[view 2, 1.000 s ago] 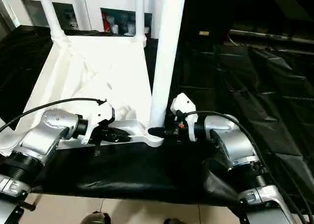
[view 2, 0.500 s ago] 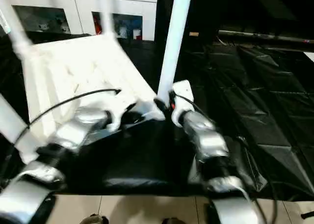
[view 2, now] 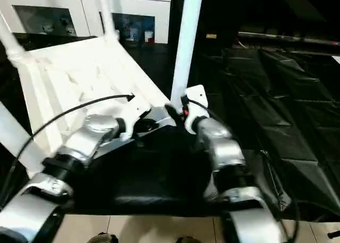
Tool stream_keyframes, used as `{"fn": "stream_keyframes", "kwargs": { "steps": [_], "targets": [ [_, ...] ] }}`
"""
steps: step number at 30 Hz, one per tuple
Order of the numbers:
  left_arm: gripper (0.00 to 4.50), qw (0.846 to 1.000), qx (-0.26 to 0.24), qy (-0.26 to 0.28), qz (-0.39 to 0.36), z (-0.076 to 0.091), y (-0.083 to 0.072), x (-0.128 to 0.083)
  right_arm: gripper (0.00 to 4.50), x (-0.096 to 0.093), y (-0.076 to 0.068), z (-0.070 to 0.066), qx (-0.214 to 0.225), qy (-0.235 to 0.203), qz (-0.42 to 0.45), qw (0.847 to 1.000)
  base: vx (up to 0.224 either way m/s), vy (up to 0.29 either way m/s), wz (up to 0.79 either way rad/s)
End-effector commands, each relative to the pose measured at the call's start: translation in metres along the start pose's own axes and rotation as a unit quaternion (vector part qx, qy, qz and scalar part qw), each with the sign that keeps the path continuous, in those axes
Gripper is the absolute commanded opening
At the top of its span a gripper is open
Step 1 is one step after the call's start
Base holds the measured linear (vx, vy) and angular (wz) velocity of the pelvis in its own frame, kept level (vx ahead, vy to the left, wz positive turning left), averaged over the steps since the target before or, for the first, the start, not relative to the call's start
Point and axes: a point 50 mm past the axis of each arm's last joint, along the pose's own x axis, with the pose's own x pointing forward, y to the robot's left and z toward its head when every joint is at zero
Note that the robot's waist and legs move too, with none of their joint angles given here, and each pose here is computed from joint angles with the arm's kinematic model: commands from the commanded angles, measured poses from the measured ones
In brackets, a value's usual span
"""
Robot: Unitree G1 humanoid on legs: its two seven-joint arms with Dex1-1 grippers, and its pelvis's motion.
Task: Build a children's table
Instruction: Rotate leg to tighten
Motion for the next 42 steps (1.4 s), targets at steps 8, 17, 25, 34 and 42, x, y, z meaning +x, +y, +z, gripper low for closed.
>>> {"fn": "stream_keyframes", "kwargs": {
  "steps": [8,17,25,34,42],
  "targets": [
    [0.00,0.986,0.042,-0.054,-0.152,0.001,-0.015,-0.023,3.10,-0.031,0.012,0.003,-0.045,0.036,0.199,0.978,0.000,0.000,0.00],
    [0.00,0.975,0.038,-0.057,-0.212,-0.003,-0.022,-0.037,2.73,-0.040,0.017,0.000,-0.044,0.055,0.247,0.966,0.000,0.000,0.00],
    [0.00,0.974,0.036,-0.056,-0.215,-0.004,-0.023,-0.038,2.16,-0.043,0.019,-0.001,-0.043,0.070,0.266,0.960,0.000,0.000,0.00],
    [0.00,0.995,0.008,-0.038,-0.090,-0.008,-0.008,-0.027,2.09,-0.025,0.010,-0.008,-0.024,0.055,0.144,0.988,0.000,0.000,0.00],
    [0.00,0.999,-0.033,-0.025,0.015,0.000,-0.008,0.002,2.04,0.007,0.011,-0.028,0.063,0.060,-0.051,0.995,0.000,0.000,0.00]
  ]
}}
